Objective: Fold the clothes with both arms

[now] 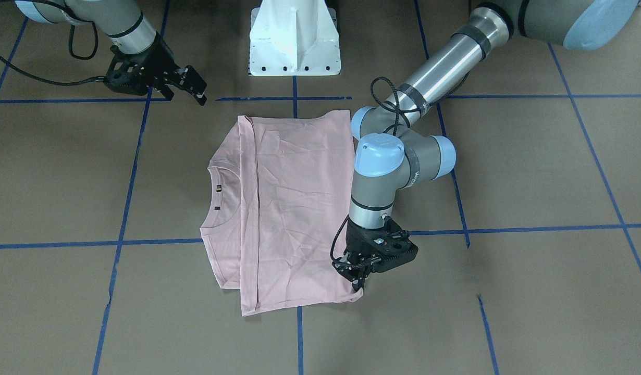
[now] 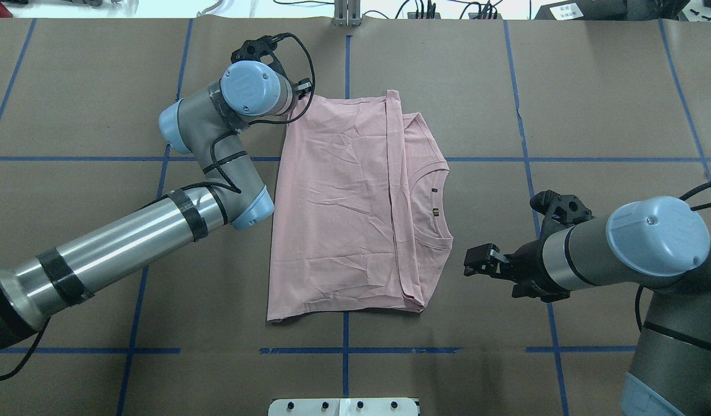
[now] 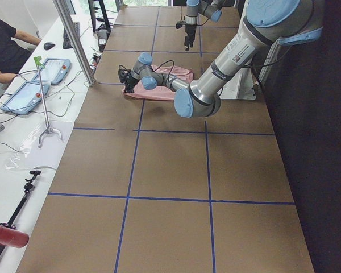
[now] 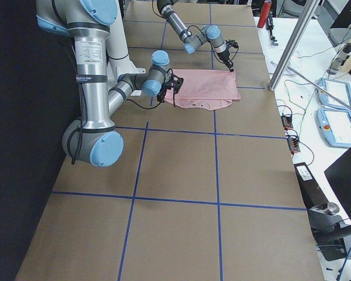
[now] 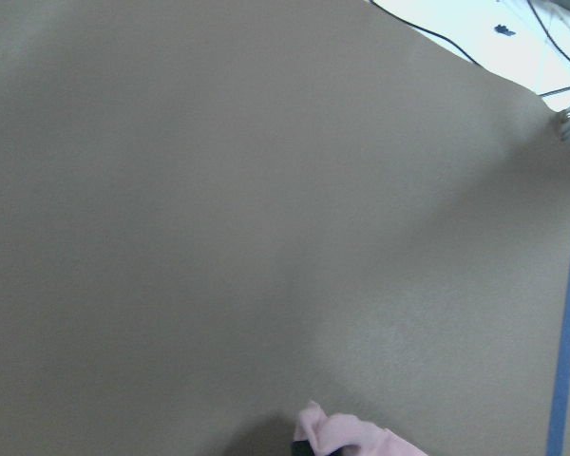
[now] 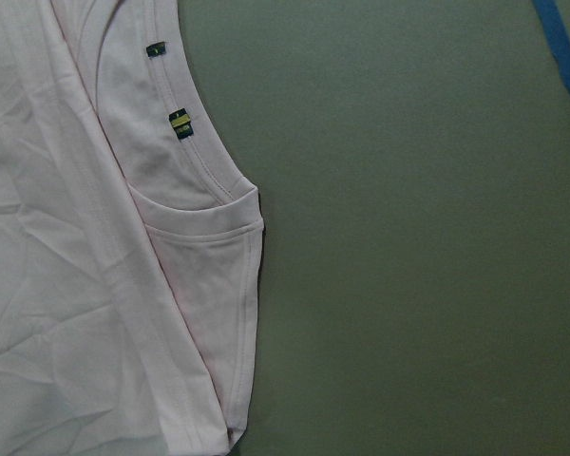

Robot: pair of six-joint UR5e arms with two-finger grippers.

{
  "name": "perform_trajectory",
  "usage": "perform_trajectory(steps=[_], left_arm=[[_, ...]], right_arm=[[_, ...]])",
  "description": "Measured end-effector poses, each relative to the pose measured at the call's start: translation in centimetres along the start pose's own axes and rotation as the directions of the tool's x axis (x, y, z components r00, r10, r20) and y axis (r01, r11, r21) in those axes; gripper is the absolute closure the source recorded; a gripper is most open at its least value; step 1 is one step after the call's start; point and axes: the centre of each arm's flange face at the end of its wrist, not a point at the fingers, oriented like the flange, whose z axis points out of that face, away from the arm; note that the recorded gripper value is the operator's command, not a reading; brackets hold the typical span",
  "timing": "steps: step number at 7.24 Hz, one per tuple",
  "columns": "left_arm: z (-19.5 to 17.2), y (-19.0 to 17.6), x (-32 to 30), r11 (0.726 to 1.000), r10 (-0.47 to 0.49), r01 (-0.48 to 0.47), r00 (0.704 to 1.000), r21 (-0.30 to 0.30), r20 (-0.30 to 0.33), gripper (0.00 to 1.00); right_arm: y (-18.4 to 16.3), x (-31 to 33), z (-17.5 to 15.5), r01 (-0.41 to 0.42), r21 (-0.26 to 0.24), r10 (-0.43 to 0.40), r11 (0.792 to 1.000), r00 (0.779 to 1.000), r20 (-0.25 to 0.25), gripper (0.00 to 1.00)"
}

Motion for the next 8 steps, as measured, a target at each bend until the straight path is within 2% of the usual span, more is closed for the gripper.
perform_trajectory(steps=[2, 3, 4, 7, 8], left_arm=[[0.6, -0.4, -0.4, 1.0, 0.021, -0.021, 1.0, 0.01, 0.008, 1.0], [0.8, -0.7, -0.7, 1.0, 0.021, -0.021, 1.0, 0.014, 0.014, 0.42], [0.8, -1.1, -0.9, 1.0, 0.019, -0.02, 1.0, 0.017, 0.017, 0.0], [0.6, -1.6, -1.5, 0.999, 0.042, -0.043, 0.999, 0.018, 0.02, 0.0], [-0.6, -1.5, -1.9, 0.999, 0.043, -0.043, 0.999, 0.001, 0.006, 0.0]], right_arm=[[0.1, -0.8, 0.1, 0.003, -0.002, -0.003, 1.0, 1.0, 0.008, 0.0], [0.0, -0.8, 0.1, 0.002, -0.002, -0.002, 1.0, 1.0, 0.007, 0.0], [0.0, -0.8, 0.3, 0.001, -0.002, -0.001, 1.0, 1.0, 0.004, 0.0], [-0.1, -0.7, 0.4, -0.002, 0.002, 0.002, 1.0, 1.0, 0.001, 0.0], [-0.2, -0.7, 0.5, -0.002, 0.007, 0.002, 1.0, 1.0, 0.0, 0.0]])
